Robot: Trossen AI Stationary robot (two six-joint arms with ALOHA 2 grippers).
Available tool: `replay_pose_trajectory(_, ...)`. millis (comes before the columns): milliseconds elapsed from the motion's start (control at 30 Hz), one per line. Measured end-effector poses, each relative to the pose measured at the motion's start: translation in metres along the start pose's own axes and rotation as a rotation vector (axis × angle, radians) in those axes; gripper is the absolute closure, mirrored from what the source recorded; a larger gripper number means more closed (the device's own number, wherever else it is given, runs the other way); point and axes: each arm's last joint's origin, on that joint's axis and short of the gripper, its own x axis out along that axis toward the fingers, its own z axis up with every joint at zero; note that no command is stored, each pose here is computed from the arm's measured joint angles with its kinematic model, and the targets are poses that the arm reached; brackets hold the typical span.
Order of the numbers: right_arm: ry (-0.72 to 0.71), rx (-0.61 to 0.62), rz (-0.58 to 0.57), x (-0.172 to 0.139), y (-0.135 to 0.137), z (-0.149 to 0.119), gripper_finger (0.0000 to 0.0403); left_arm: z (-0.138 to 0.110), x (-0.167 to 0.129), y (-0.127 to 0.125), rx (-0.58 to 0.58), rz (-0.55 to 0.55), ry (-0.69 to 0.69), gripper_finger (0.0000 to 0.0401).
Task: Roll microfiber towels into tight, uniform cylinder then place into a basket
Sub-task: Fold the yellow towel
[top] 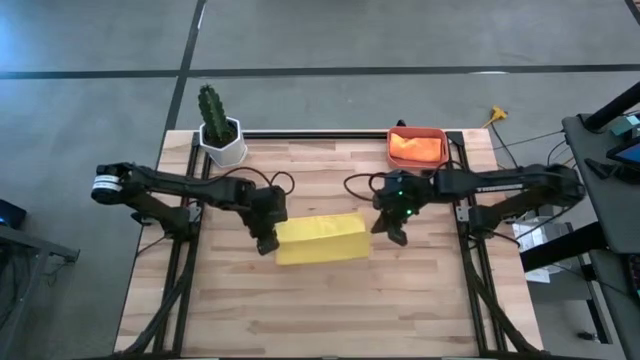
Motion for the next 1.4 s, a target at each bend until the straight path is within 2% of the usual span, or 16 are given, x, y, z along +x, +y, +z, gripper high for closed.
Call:
replay_pose_trajectory(133, 0.005, 0.013, 0.042, -0.001, 0.009, -0.002, 0.0394, -0.004, 0.003, -0.012, -0.004, -0.047, 0.021, 0.0401)
replay_pose_trajectory(333, 0.089, -0.031, 0.088, 0.020, 0.027, -0.010, 0.0394, -0.014, 0.021, -0.032, 0.027, -0.094, 0.060, 0.0401)
replay_pose_trajectory(400, 0.126, -0.067, 0.092, 0.030, 0.031, -0.014, 0.0394, -0.015, 0.029, -0.034, 0.045, -0.074, 0.064, 0.0401)
replay_pose_trajectory(600, 0.188, -0.063, -0.060, 0.053, 0.018, -0.019, 0.0394, -0.011, 0.044, -0.022, 0.077, 0.073, 0.038, 0.0401)
replay_pose_trajectory(767, 0.204, -0.045, -0.113, 0.063, 0.007, -0.018, 0.0394, -0.008, 0.052, -0.007, 0.116, 0.188, 0.061, 0.0401)
replay_pose_trajectory(933, 0.210, -0.021, -0.156, 0.067, -0.003, -0.017, 0.0394, -0.003, 0.051, 0.000, 0.117, 0.199, 0.096, 0.0401)
replay_pose_trajectory(1100, 0.189, 0.035, -0.167, 0.057, -0.003, -0.016, 0.0394, 0.001, 0.029, -0.013, 0.135, 0.165, 0.074, 0.0401)
replay_pose_trajectory(1233, 0.148, -0.024, -0.250, 0.052, -0.004, -0.013, 0.0394, 0.004, 0.022, -0.012, 0.202, 0.258, 0.019, 0.0401)
replay_pose_trajectory(1400, 0.150, -0.043, -0.323, 0.057, -0.020, -0.011, 0.0394, 0.008, 0.029, 0.001, 0.236, 0.304, 0.046, 0.0401)
